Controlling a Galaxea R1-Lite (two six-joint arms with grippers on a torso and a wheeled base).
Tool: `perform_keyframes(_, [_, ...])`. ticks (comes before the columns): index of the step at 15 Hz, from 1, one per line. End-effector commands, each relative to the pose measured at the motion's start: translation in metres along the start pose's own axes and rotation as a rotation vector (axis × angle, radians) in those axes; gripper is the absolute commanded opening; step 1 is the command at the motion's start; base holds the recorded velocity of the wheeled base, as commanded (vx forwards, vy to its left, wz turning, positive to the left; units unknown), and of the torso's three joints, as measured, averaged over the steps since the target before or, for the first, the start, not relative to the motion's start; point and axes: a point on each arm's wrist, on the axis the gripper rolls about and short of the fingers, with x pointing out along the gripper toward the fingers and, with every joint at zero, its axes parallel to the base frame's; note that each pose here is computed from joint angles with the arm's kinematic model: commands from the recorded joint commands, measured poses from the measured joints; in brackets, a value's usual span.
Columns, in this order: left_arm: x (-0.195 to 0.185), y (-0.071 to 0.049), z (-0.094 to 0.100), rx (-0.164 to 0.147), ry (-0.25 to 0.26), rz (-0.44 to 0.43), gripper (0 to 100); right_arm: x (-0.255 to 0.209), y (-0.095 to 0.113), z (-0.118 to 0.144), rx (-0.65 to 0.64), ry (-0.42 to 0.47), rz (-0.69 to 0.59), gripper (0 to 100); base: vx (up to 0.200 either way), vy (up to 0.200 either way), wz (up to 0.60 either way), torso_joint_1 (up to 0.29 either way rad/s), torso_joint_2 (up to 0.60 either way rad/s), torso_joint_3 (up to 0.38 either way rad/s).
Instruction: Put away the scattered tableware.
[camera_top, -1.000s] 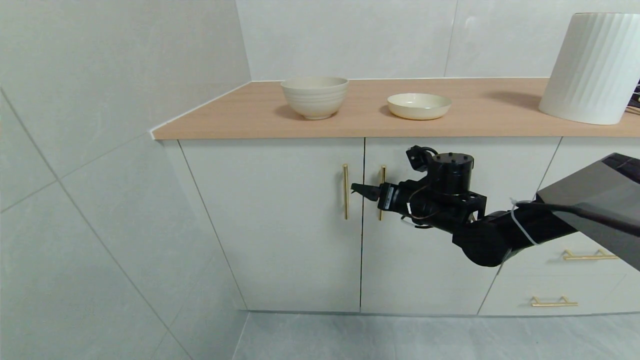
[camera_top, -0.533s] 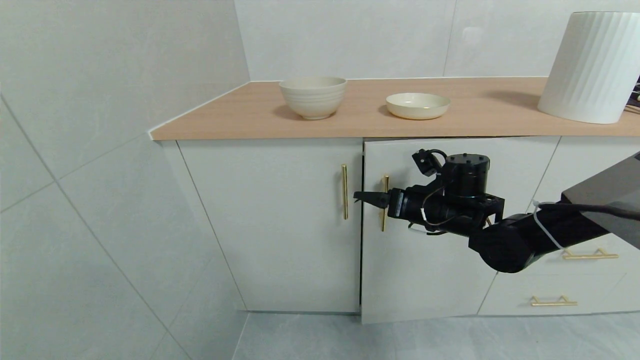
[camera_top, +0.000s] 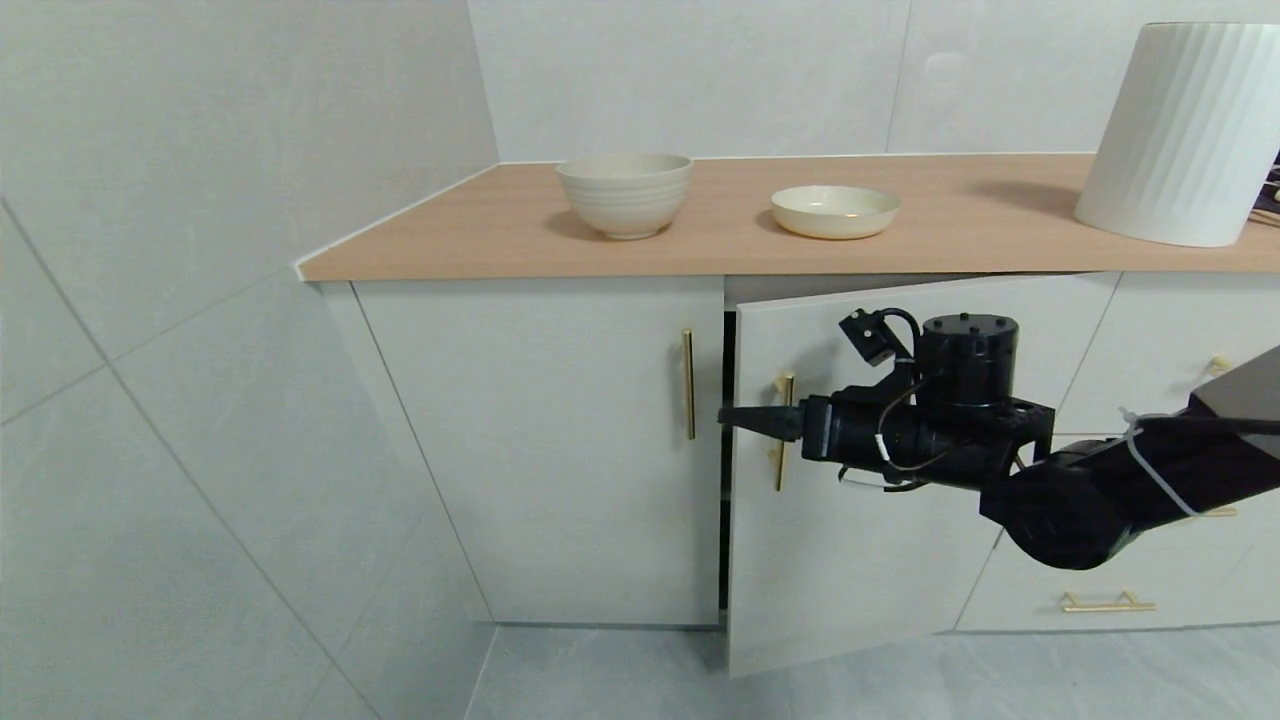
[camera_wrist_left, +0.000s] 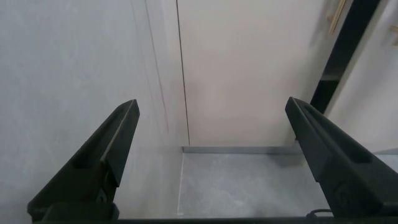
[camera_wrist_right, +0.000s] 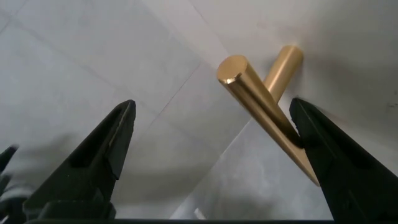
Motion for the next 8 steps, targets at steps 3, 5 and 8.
perform_keyframes(3, [0.000, 0.000, 0.000, 0.000, 0.000, 0.001, 100, -0.036, 0.024, -0.006, 0.001, 0.033, 0.047, 100, 0.000, 0.000, 0.00, 0.000, 0.00, 0.000])
perform_keyframes(5, [0.000, 0.000, 0.000, 0.000, 0.000, 0.001, 100, -0.049, 0.032, -0.009, 0.002, 0.048, 0.073, 100, 0.000, 0.000, 0.00, 0.000, 0.00, 0.000])
perform_keyframes(8, [0.000, 0.000, 0.000, 0.001, -0.001, 0.001, 100, -0.064, 0.042, -0.011, -0.004, 0.054, 0.103, 100, 0.000, 0.000, 0.00, 0.000, 0.00, 0.000])
